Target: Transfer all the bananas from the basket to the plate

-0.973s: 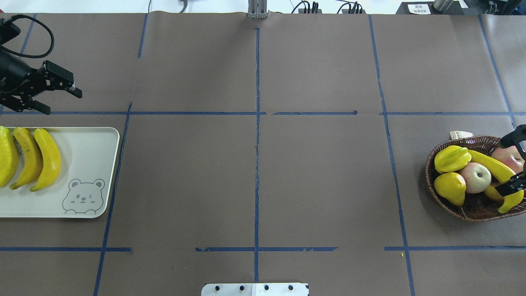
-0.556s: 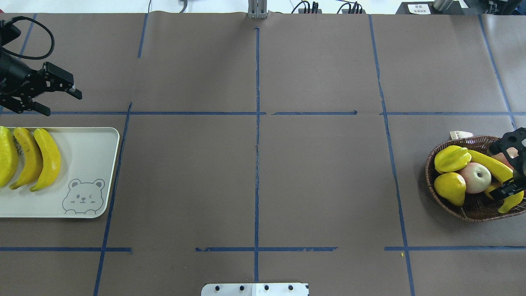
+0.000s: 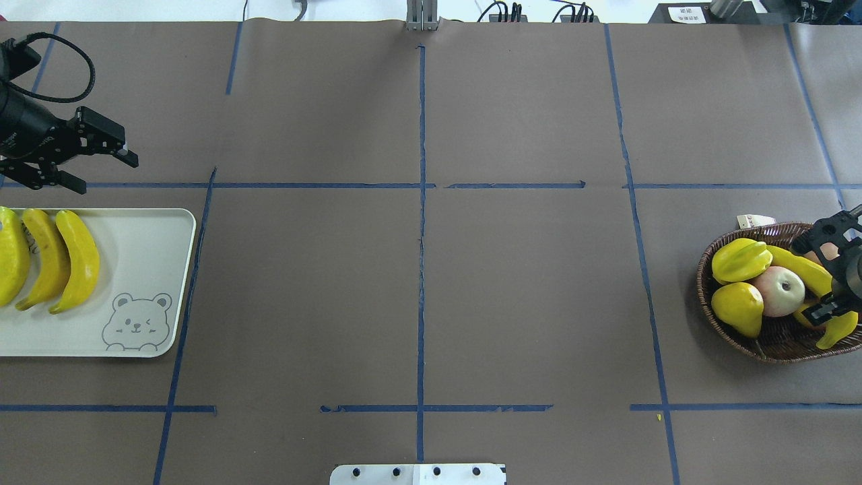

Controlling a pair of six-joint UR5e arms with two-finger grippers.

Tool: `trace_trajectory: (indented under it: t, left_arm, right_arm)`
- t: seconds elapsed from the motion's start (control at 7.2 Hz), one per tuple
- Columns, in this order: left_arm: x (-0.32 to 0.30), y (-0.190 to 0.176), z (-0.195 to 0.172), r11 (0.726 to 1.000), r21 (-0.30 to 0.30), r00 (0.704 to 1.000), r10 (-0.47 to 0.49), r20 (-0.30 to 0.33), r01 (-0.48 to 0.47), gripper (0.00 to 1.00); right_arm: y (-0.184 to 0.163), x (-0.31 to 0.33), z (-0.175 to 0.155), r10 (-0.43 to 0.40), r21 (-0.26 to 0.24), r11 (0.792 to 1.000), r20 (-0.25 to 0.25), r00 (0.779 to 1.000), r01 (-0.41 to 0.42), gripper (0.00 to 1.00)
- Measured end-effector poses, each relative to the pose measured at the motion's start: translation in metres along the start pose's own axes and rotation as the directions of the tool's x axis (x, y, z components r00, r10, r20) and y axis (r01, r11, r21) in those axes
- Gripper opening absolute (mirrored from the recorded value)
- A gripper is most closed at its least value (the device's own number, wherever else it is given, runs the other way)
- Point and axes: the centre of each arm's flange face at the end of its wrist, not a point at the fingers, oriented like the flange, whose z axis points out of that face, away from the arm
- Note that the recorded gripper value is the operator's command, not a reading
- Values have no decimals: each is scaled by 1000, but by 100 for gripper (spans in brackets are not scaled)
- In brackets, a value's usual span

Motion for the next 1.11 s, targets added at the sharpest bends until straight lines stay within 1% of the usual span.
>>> trace_trajectory:
  t: [0.14,0.42,0.69,0.83,0.97,1.11]
  left_arm:
    - [0,0,1,1000,-1,1000,-1,1,1,100]
    - [0,1,2,1000,-3,1000,-1,2,1,100]
    - [2,2,4,1000,-7,1000,0,1,0,100]
    - [4,4,4,1000,-7,1000,-2,-1,2,100]
    - [7,6,3,1000,-4,1000,9,-10,-9,100]
    - [12,10,5,999,-2,999,33,-27,-33,100]
  right_arm:
    - [0,1,-2,3,4,1000,1,1000,-3,5]
    - [-1,18,-11,44,20,999,3,999,-44,2]
    - [-1,52,-28,128,55,990,-6,992,-128,1]
    - [-2,65,-49,171,76,982,-10,985,-170,1]
    - [-11,65,-78,195,91,977,-5,981,-194,2]
    - [-30,55,-109,203,107,973,24,979,-204,2]
